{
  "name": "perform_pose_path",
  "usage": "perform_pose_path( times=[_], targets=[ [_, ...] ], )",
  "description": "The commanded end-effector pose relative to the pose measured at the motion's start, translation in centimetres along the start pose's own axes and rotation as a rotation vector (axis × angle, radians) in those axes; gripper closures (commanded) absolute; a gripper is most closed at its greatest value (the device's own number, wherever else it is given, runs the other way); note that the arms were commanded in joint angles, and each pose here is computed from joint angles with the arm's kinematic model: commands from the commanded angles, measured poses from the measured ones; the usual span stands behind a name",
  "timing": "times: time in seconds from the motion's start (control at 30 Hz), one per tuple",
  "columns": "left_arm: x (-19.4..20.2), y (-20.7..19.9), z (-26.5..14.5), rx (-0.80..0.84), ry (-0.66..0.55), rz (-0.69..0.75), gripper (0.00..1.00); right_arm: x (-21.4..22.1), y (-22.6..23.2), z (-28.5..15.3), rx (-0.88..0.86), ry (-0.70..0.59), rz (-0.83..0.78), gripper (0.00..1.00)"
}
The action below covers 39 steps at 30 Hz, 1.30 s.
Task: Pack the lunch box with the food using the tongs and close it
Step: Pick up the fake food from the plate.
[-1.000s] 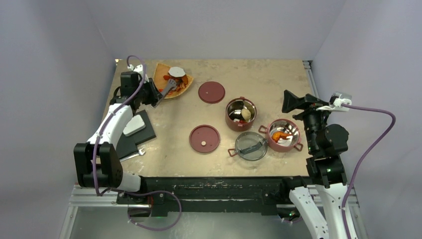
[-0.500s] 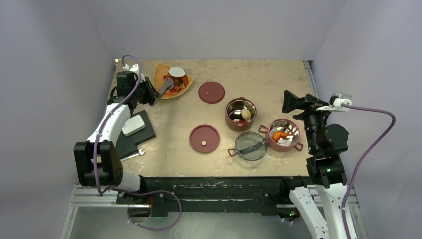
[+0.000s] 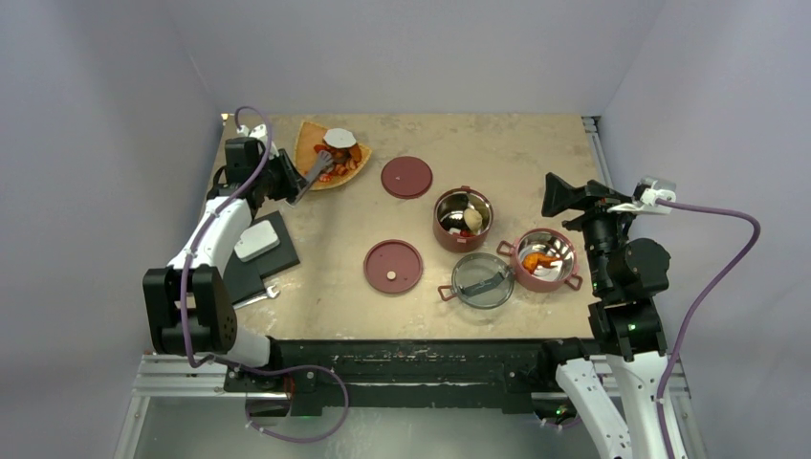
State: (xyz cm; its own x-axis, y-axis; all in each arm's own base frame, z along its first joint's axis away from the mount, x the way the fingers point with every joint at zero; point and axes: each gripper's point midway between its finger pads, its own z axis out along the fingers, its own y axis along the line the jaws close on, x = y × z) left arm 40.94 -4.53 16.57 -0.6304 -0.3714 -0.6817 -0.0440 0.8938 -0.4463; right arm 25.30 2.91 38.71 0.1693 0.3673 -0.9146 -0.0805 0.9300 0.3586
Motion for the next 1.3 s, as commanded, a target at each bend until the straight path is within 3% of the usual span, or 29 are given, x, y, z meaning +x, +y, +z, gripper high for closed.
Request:
perform_pose_path(
  times=[0.0, 1.27],
  targets=[
    [-1.2, -0.6, 0.4, 0.042, -0.036, -0.010, 0.76, -1.6, 0.5, -0.3, -0.016, -0.048, 0.002, 0.07],
    [-2.3, -1.8, 1.7, 0.124, -0.050, -0.057, 0.78, -0.3, 0.4, 0.4, -0.019, -0.018, -0.003, 0.06]
  ],
)
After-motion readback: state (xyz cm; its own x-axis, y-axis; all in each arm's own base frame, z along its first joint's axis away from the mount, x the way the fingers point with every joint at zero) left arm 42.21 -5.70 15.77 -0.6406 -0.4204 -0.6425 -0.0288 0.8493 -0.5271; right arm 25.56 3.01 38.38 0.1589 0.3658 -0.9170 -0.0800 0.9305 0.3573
